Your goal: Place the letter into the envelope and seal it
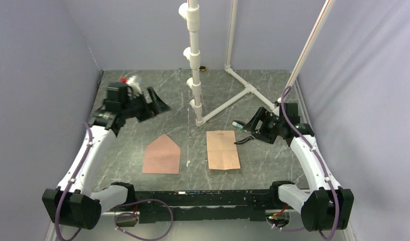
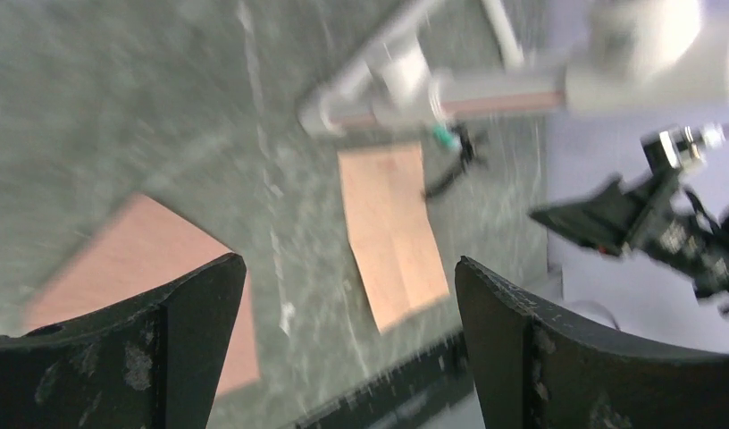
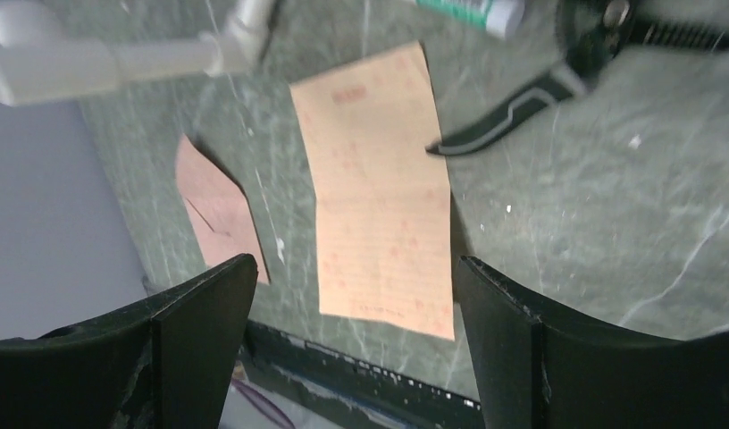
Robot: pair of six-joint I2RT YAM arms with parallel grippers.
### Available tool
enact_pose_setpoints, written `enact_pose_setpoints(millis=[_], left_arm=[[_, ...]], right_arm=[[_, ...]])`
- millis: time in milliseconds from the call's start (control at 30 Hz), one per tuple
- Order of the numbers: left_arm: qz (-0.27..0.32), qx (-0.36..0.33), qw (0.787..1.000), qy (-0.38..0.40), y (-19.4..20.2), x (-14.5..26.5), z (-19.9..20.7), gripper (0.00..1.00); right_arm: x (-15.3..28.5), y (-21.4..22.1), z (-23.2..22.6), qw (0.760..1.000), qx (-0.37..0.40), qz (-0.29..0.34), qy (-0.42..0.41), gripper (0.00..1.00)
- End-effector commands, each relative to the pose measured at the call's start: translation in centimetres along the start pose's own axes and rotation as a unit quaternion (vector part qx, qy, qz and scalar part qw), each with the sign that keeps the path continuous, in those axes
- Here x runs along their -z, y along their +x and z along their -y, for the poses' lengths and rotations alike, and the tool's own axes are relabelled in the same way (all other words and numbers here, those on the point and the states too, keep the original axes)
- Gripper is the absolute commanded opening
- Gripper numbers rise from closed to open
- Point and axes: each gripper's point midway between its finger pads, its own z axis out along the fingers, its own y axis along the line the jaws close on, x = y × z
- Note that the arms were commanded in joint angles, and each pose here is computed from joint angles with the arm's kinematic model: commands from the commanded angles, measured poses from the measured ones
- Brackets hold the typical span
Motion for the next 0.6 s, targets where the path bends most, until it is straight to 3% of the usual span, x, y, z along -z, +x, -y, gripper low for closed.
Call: enact_pose_setpoints(millis=[0,233,467,567], left_arm=[[-0.121,0.016,0.991,0.045,8.1,-2.7,3.8,0.93],[-0.208,0.020,0.978,0.029,17.6,-6.5,3.1,0.91],[-0.225,0.070,0.970,0.063,22.4,-8.9,2.2,0.88],[-0.237,0.099,0.964,0.070,24.0,-10.0,2.5,0.85]], right_arm=[[-1.3,3.4,0.3,0.999,-0.015,-0.039,-0.004,0.85],[-5.2,9.7,0.7,0.993,-0.028,-0.116,-0.015,0.70],[-7.0,12.6,2.0,0.989,-0.029,-0.144,-0.004,0.50],[-7.4,13.5,3.2,0.987,-0.031,-0.157,0.012,0.47]])
